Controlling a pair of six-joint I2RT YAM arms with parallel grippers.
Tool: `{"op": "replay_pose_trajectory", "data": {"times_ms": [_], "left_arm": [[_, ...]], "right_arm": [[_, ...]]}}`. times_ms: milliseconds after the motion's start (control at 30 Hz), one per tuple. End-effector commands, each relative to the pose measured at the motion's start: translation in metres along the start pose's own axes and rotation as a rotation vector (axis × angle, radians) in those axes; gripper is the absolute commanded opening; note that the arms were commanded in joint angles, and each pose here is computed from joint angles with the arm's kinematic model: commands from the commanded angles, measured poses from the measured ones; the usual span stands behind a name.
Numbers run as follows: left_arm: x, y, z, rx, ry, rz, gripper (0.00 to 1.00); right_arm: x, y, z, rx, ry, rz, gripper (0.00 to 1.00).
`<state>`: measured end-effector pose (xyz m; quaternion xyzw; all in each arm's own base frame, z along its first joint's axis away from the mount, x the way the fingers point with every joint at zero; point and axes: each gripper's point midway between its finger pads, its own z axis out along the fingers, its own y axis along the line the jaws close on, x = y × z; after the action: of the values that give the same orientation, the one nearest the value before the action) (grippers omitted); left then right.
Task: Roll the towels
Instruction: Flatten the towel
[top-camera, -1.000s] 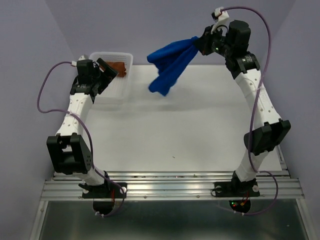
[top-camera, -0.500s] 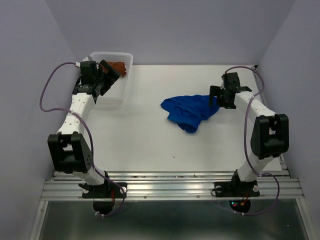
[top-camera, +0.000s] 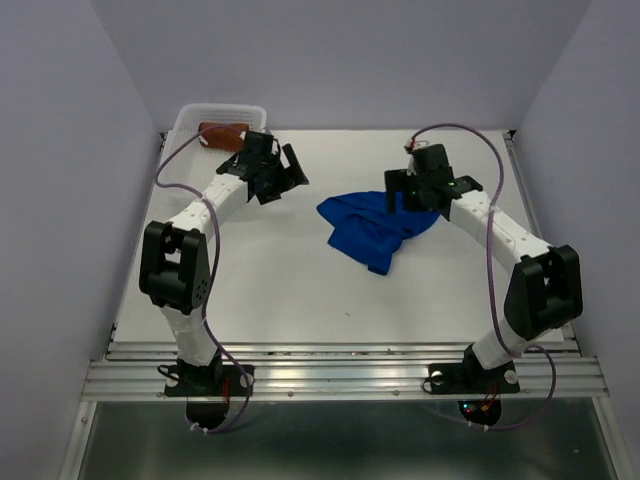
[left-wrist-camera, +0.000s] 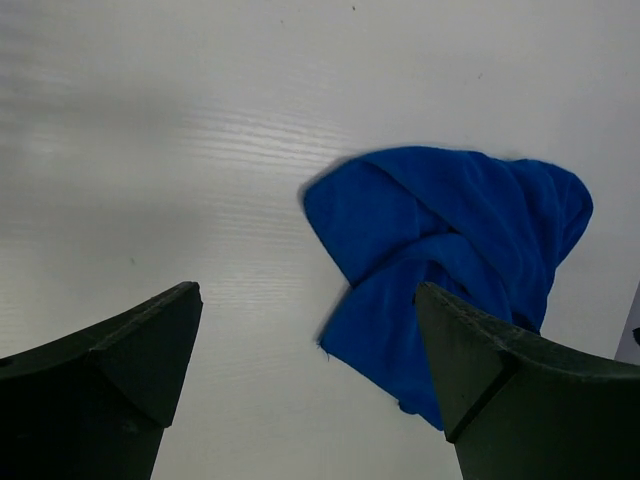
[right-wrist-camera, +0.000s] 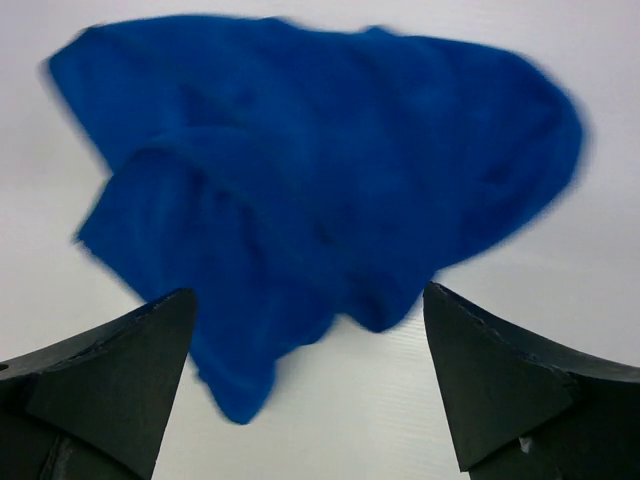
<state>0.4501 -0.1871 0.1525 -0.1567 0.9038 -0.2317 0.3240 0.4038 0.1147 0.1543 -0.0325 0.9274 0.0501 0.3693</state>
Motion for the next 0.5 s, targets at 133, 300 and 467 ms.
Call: {"op": "replay_pose_trajectory", "data": {"times_ms": [133, 300, 467], "left_arm": [[0.002, -0.016, 0.019, 0.023, 0.049, 0.017, 0.99], [0.008, -0.007, 0.017, -0.002, 0.038, -0.023, 0.99], [0.021, 0.003, 0.013, -0.002, 0.054, -0.137, 0.99]], "right_arm": [[0.020, 0.157, 0.005, -0.285, -0.062, -0.267, 1.00], [0.039, 0.216, 0.034, -0.348, -0.036, -0.290, 1.00], [0.042, 0.232, 0.062, -0.308, -0.062, -0.266, 1.00]]}}
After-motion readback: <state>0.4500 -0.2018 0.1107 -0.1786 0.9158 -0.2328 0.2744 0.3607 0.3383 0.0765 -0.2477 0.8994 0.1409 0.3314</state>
